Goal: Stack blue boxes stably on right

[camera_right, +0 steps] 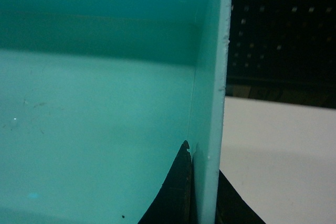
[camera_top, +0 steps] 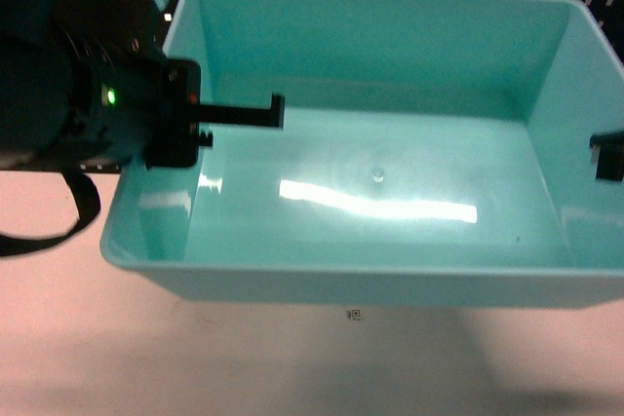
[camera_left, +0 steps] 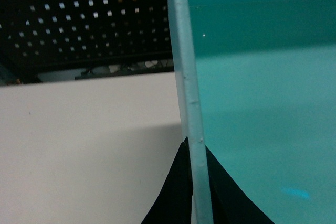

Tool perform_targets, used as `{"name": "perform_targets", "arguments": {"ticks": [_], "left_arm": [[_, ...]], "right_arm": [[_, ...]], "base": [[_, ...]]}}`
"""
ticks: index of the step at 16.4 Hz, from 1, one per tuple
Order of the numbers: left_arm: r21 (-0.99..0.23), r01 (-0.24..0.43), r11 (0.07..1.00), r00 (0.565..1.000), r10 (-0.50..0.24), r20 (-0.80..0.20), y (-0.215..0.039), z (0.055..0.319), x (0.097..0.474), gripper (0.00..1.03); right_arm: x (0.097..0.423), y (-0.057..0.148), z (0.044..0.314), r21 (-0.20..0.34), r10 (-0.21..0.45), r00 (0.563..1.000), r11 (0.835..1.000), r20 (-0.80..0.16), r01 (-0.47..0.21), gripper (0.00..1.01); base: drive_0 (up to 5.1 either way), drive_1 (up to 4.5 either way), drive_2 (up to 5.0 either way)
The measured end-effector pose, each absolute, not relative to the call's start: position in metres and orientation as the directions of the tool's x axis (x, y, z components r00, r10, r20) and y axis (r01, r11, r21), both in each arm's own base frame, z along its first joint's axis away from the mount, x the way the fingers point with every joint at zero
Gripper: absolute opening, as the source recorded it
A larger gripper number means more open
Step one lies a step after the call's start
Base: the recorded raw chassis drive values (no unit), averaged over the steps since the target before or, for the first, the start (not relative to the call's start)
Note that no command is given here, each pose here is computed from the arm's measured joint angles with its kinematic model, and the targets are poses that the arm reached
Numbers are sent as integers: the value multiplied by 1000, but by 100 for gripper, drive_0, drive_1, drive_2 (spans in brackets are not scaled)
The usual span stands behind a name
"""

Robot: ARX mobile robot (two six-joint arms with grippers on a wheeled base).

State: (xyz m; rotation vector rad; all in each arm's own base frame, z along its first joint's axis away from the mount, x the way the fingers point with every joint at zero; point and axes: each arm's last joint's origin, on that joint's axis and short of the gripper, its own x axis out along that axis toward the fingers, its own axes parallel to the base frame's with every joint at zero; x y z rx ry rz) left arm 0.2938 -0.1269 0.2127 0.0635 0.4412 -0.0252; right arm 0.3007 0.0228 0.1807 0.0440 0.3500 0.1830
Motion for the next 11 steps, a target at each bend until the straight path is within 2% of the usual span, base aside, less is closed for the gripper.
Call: {"name": "perform_targets", "arguments": {"ticks": [4, 7, 9, 11], "left_arm": [[46, 80, 996, 943, -60, -327, -128, 257, 296, 2], [28, 92, 995, 963, -82, -256, -126, 282, 290, 2], [39, 88, 995, 973, -78, -219, -124, 283, 284, 2], [46, 87, 995, 969, -74, -235, -124, 277, 282, 2]], "right_arm": [[301, 14, 232, 69, 173, 958, 985, -231, -161, 2], [293, 12, 261, 75, 175, 971, 983, -161, -165, 2], [289, 11, 265, 68, 167, 977, 985, -136, -159, 2], [290, 11, 262, 70, 167, 974, 985, -154, -158, 2]], "base": [[0, 0, 0], [0, 0, 0], [0, 0, 0], [0, 0, 0]]}}
